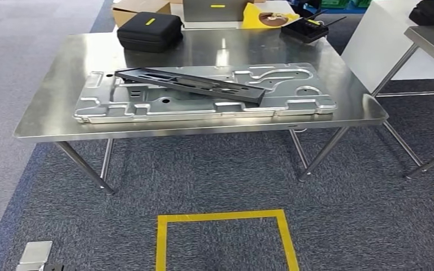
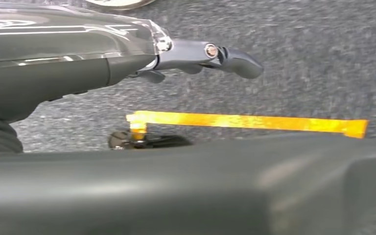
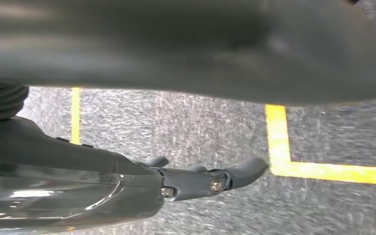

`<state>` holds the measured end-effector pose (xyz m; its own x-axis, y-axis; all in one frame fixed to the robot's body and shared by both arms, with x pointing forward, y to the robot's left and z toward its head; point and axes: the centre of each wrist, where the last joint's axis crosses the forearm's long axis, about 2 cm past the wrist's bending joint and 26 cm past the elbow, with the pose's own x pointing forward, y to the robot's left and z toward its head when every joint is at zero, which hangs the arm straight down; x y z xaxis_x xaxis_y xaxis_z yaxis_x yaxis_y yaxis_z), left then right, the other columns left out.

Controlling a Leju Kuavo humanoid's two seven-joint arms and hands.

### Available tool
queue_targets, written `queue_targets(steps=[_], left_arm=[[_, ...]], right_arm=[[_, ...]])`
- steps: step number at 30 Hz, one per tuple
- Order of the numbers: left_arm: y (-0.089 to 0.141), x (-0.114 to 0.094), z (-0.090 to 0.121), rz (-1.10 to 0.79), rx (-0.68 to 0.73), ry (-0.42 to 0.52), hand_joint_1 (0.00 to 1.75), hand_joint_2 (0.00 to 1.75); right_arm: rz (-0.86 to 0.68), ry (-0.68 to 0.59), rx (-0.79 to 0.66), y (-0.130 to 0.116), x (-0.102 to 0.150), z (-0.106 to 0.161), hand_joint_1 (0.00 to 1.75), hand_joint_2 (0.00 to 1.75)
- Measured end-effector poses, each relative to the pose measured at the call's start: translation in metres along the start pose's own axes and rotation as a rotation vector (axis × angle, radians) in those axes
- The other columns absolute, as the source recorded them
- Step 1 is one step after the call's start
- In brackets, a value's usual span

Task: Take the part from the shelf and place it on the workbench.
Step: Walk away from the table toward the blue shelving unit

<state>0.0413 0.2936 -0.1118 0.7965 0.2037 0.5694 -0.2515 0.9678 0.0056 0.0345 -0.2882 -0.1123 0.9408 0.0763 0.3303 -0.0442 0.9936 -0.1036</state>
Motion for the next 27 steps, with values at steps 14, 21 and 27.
queue_targets(steps=[14, 21, 27], left_arm=[[-0.0016, -0.0026, 0.0015, 0.0, -0.003, 0.006, 0.0, 0.0], [-0.0032, 0.0009, -0.0004, -0.001, -0.007, -0.002, 0.0, 0.0], [-0.0043, -0.001, 0.0007, 0.002, -0.008, 0.001, 0.0, 0.0]], right_arm=[[0.026, 0.023, 0.036, 0.0065, 0.0045, -0.0004, 0.0, 0.0], [0.029, 0.017, 0.046, 0.0069, 0.0058, -0.0007, 0.0, 0.0], [0.029, 0.033, 0.047, 0.0057, 0.0038, -0.0004, 0.0, 0.0]])
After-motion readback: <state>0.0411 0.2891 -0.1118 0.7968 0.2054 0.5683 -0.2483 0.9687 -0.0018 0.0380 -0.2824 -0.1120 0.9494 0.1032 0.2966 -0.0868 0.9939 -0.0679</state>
